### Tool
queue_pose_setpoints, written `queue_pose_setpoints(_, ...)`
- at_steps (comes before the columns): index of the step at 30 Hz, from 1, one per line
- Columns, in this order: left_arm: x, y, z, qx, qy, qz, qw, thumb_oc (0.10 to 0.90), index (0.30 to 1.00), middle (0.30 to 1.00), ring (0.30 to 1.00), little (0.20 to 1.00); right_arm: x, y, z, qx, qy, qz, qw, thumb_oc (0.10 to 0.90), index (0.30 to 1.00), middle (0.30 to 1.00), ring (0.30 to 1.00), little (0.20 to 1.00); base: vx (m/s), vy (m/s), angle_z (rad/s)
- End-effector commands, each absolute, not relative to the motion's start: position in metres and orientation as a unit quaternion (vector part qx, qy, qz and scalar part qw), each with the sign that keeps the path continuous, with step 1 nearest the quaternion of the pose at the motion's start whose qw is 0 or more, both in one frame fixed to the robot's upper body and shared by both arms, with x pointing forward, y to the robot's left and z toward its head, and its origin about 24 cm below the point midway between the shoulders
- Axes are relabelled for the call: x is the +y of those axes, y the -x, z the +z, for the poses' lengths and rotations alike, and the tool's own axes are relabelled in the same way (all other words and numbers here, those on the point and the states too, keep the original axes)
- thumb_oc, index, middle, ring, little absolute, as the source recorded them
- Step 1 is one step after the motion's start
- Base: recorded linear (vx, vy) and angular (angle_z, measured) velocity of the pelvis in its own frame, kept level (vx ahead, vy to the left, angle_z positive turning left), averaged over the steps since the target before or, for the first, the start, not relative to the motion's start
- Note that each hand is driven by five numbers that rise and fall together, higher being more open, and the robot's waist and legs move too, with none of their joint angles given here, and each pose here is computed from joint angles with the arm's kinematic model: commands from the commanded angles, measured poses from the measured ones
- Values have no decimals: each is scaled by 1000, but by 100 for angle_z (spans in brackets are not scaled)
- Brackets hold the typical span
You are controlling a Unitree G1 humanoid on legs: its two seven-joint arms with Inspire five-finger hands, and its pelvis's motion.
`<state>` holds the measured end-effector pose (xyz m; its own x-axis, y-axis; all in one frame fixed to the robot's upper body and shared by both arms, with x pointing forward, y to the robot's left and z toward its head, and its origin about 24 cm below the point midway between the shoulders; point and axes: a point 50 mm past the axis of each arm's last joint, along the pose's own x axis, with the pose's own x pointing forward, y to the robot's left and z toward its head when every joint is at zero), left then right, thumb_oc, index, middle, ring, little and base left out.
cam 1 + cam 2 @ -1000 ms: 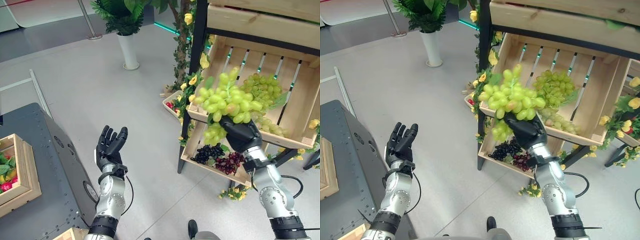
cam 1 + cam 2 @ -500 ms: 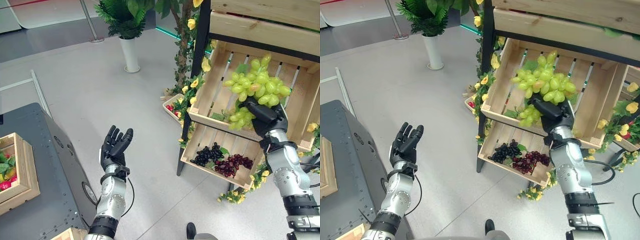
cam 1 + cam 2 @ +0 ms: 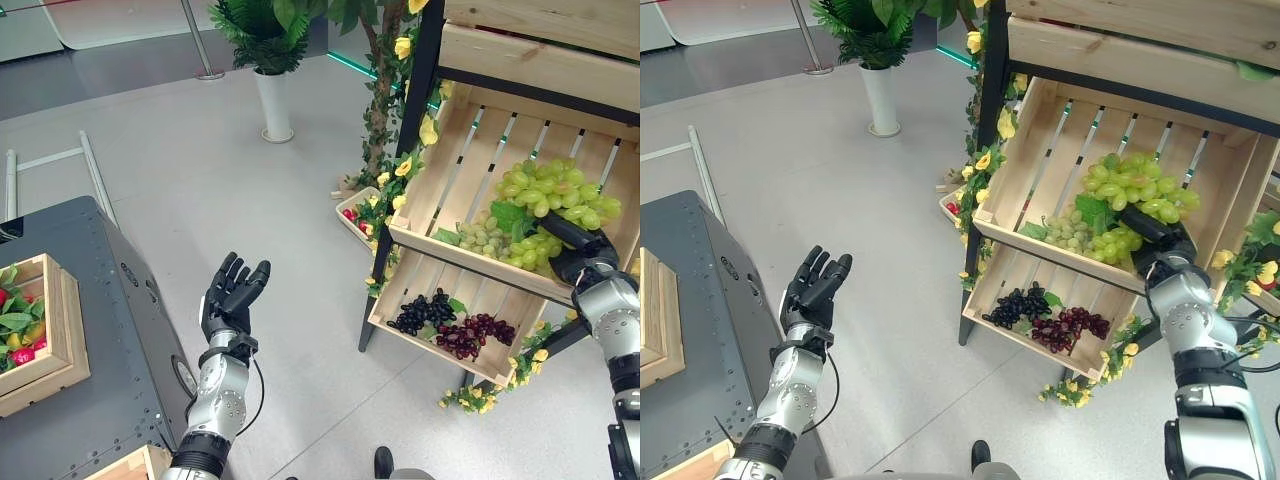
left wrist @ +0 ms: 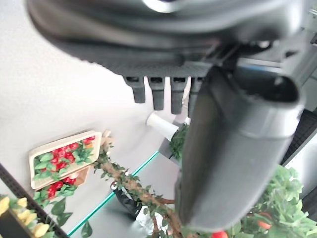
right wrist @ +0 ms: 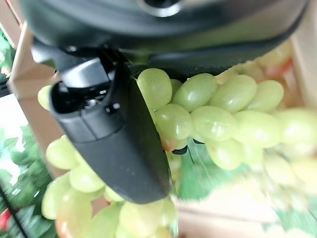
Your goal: Pick up the fruits from the basket on one side to the basket on the other side
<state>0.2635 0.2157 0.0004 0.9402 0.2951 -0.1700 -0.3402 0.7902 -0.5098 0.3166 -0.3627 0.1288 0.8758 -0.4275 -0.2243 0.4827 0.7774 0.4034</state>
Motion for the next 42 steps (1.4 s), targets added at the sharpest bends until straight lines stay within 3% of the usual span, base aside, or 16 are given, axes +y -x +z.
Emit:
queue_pose_setpoints(1,211,-290,37,-34,249,104,962,800,900,900,900,900,-395,-322,222,-50,-130,-283,949,400,300,300,300,300,37,8,1)
queue_pose_setpoints(13,204,-296,41,-33,249,98,963,800,900,900,900,900,-388,-330,266,-53,176,-278,943,400,300,300,300,300,0,0,0)
queue_pose_setpoints(14,205,-295,39,-32,249,98,963,800,900,900,900,900,-384,-331,271,-56,213,-277,935,800,900,900,900,900,0,0,0)
queue_pose_setpoints(21,208,-292,36,-29,250,95,963,800,900,900,900,900,-358,-336,288,-101,328,-219,913,800,900,900,900,900,0,0,0)
queue_pose_setpoints(27,209,-291,34,-25,250,91,964,800,900,900,900,900,-344,-338,291,-123,353,-171,911,800,900,900,900,900,0,0,0)
queue_pose_setpoints(42,204,-293,34,-24,255,88,963,800,900,900,900,900,-327,-337,295,-177,320,-139,920,800,900,900,900,900,0,0,0)
